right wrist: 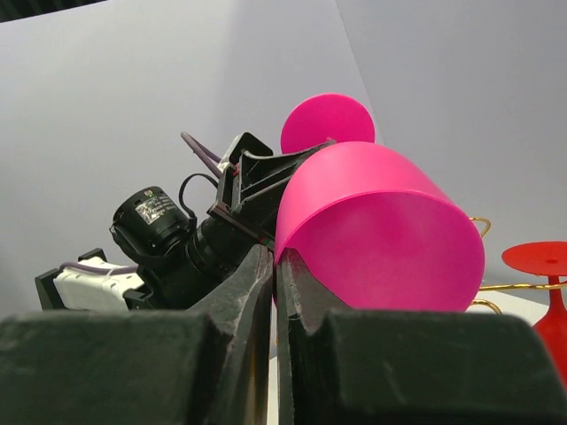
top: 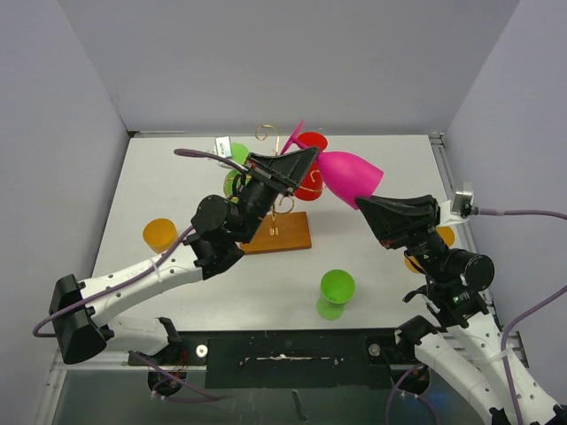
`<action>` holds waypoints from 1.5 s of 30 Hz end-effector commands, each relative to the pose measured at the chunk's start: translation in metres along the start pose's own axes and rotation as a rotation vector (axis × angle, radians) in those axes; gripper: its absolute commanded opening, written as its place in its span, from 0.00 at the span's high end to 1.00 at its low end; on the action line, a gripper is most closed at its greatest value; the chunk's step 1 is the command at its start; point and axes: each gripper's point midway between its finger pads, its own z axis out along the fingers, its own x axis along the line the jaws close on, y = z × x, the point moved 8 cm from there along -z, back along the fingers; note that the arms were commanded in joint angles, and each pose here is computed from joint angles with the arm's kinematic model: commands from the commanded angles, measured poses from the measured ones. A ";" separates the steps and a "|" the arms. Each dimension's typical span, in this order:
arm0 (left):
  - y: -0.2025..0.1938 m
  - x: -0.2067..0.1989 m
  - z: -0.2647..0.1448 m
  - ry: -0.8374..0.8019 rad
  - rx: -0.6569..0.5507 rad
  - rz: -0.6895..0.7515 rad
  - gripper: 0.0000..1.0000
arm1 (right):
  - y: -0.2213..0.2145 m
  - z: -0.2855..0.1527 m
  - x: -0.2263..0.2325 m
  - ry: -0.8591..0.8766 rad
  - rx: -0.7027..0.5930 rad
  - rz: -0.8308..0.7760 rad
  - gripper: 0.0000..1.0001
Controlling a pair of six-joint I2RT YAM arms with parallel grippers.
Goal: Place the wine glass upside down on the wine glass rack
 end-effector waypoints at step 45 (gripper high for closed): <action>0.044 0.017 -0.125 -0.449 0.646 0.848 1.00 | 0.012 0.042 0.022 0.048 0.438 0.104 0.27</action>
